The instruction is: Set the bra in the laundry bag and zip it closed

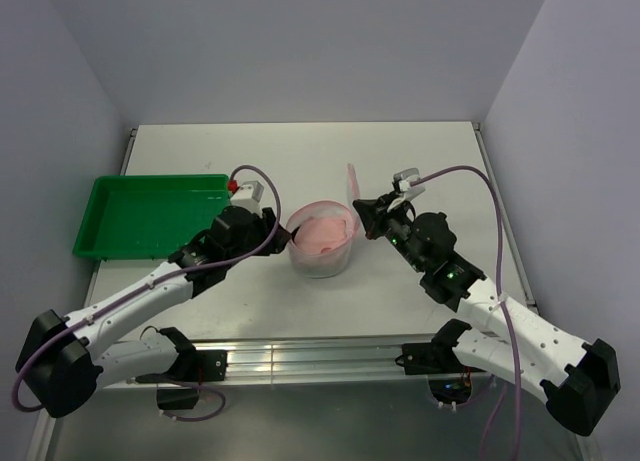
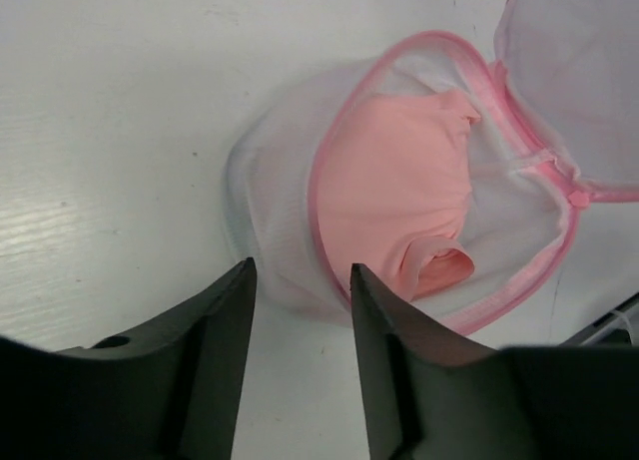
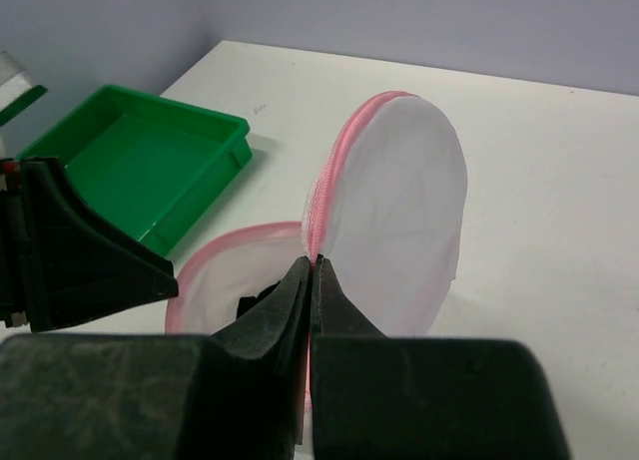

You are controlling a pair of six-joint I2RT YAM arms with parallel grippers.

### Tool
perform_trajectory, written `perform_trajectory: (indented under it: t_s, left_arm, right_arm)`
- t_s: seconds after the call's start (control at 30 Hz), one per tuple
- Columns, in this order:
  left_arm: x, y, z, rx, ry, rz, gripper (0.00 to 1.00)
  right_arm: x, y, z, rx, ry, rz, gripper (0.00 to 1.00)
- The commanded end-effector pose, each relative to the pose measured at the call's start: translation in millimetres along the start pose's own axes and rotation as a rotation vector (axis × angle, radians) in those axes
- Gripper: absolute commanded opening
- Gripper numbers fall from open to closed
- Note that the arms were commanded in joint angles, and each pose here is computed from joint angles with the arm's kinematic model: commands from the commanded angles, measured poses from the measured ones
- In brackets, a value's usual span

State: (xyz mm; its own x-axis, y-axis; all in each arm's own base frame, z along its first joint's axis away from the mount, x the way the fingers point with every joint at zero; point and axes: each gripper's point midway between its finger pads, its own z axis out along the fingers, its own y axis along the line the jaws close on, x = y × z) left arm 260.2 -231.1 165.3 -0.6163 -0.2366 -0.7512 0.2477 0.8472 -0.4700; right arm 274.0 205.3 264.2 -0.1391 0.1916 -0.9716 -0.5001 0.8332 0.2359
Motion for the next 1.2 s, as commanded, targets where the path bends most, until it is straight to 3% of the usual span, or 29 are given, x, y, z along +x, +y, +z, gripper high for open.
perform_trajectory:
  t_s: [0.0,0.07,0.13,0.17,0.2,0.27,0.53,0.6,0.63,0.7,0.73,0.77,0.8,0.87,1.0,1.17]
  left_arm:
    - [-1,-21,11,0.106,0.003,0.024,0.47]
    - [2,-24,17,0.114,0.029,0.034,0.45]
    - [-2,-30,20,0.145,0.01,0.027,0.37]
    - [-1,-29,23,0.139,0.01,0.023,0.29]
    - [-2,-31,25,0.142,0.008,0.022,0.14]
    - [-8,-35,32,0.146,0.009,0.022,0.01]
    - [-22,-45,45,0.187,-0.016,-0.008,0.0]
    - [-24,-42,45,0.198,-0.031,-0.034,0.0]
    - [-21,-41,44,0.207,-0.026,-0.04,0.0]
    - [-21,-37,45,0.209,-0.021,-0.044,0.0]
    - [-22,-33,46,0.198,-0.021,-0.046,0.0]
    - [-21,-30,45,0.194,-0.018,-0.049,0.0]
    - [-24,-30,45,0.203,-0.033,-0.059,0.0]
    - [-20,-29,43,0.227,-0.026,-0.076,0.0]
    - [-27,-29,42,0.232,-0.041,-0.069,0.0]
    - [-30,-29,39,0.241,-0.04,-0.064,0.0]
  right_arm:
    - [-31,4,-4,-0.01,-0.064,-0.033,0.0]
    - [-33,5,-3,-0.014,-0.067,-0.038,0.0]
    - [-33,10,-2,-0.04,-0.052,-0.047,0.0]
    - [-33,12,-3,-0.052,-0.048,-0.052,0.0]
    - [-32,14,-3,-0.067,-0.042,-0.058,0.0]
    - [-34,24,-5,-0.12,-0.042,-0.073,0.0]
    - [-5,95,3,-0.387,0.123,-0.085,0.0]
    - [23,108,11,-0.381,0.236,-0.108,0.01]
    - [43,105,18,-0.35,0.302,-0.119,0.05]
    - [57,91,24,-0.251,0.354,-0.125,0.28]
    - [62,82,26,-0.201,0.363,-0.117,0.41]
    - [62,76,28,-0.168,0.361,-0.111,0.65]
    - [63,69,27,-0.135,0.37,-0.108,0.72]
    - [58,62,20,-0.096,0.368,-0.064,0.77]
    - [50,40,5,-0.006,0.323,0.058,0.77]
    - [53,5,-24,0.173,0.247,0.254,0.72]
